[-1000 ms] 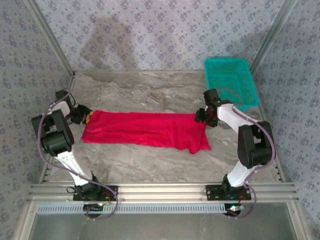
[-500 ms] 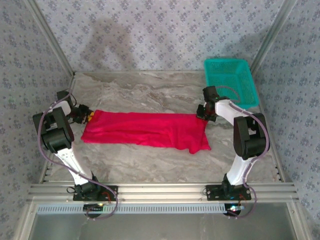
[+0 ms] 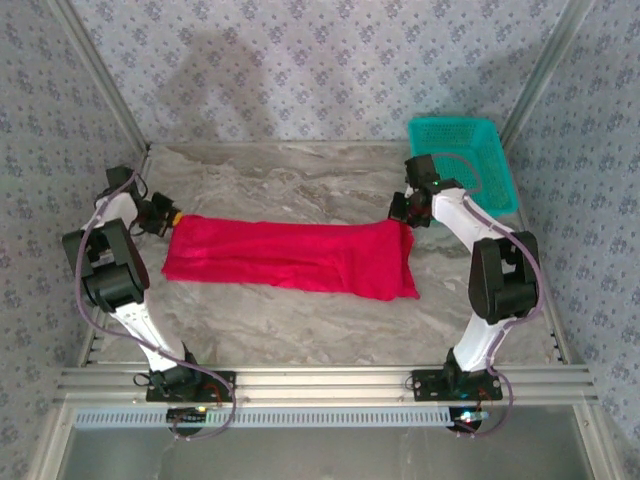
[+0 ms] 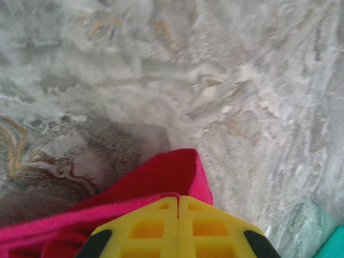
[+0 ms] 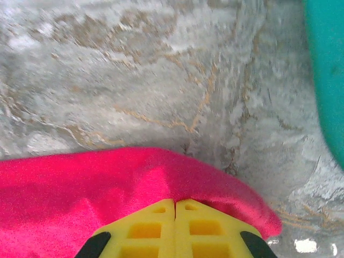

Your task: Fold the inside-out t-shirt

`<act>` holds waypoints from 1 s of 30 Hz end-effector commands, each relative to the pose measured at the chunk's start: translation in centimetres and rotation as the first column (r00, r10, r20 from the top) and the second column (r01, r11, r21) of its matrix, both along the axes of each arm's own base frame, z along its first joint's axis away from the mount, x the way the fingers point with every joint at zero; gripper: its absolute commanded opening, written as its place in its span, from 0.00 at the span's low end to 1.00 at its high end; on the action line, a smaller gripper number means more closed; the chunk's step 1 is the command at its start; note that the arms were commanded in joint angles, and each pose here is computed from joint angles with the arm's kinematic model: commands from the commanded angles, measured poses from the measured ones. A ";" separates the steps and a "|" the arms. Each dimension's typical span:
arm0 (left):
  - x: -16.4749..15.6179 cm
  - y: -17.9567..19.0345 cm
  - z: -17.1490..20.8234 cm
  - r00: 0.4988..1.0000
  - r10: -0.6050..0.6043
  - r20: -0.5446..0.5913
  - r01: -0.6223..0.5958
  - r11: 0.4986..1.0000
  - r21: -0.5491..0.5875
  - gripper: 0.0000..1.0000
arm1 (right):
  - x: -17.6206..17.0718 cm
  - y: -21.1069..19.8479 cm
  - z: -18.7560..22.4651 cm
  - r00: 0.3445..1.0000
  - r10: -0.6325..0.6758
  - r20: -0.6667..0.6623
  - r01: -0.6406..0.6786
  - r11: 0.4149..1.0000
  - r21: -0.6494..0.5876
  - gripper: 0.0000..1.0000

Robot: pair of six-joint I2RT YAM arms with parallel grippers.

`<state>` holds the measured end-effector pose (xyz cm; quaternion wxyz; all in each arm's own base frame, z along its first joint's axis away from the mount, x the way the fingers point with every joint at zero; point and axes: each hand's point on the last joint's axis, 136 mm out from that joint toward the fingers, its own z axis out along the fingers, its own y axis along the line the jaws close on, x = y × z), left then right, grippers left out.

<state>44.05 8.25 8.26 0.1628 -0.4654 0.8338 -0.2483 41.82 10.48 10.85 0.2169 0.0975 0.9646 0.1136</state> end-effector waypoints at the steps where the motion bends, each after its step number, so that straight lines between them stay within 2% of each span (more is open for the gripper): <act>1: 0.6 0.0 2.0 0.999 -0.001 0.034 0.001 1.000 0.006 0.00 | 1.2 -0.7 2.6 0.998 0.006 0.057 -0.005 1.000 -0.025 0.00; 6: 1.6 0.3 2.2 0.999 0.004 0.042 -0.004 1.000 0.009 0.01 | 3.2 -1.1 3.1 0.995 -0.011 0.102 0.012 1.000 -0.015 0.00; 7: 1.8 0.4 2.0 0.999 0.005 0.038 -0.005 1.000 0.011 0.06 | 3.6 -1.2 2.8 0.995 -0.014 0.101 0.016 1.000 -0.017 0.01; 9: 2.2 0.5 1.4 1.000 -0.003 0.018 0.003 1.000 0.005 0.25 | 4.4 -1.2 2.0 0.996 -0.018 0.082 0.019 1.000 -0.019 0.01; 10: 2.1 0.5 1.1 1.000 -0.011 0.002 0.011 1.000 0.005 0.32 | 4.7 -1.0 1.5 0.997 -0.014 0.070 0.016 1.000 -0.018 0.01; 13: 1.2 0.9 0.6 0.999 -0.012 -0.029 0.014 0.999 0.044 0.37 | 5.4 -0.4 0.4 0.999 -0.002 0.035 0.002 1.000 0.001 0.06; 15: 0.0 1.2 0.3 0.999 -0.003 -0.048 0.007 0.997 0.076 0.38 | 5.6 -0.1 -0.2 1.000 0.004 0.001 -0.004 1.000 -0.006 0.13; 22: -1.7 -0.4 -1.1 0.997 -0.044 -0.065 0.047 0.998 0.049 0.39 | 5.3 1.0 1.3 0.999 0.020 0.026 -0.018 0.998 -0.055 0.21; 26: -1.8 -1.4 -2.3 0.986 -0.107 -0.125 0.115 0.992 0.060 0.38 | 4.0 1.5 2.2 0.999 0.030 0.023 -0.029 0.997 -0.070 0.32; 30: -2.1 -1.6 -3.3 0.981 -0.112 -0.158 0.124 0.990 0.069 0.38 | 1.6 2.1 3.0 0.998 0.056 0.034 -0.052 0.995 -0.088 0.45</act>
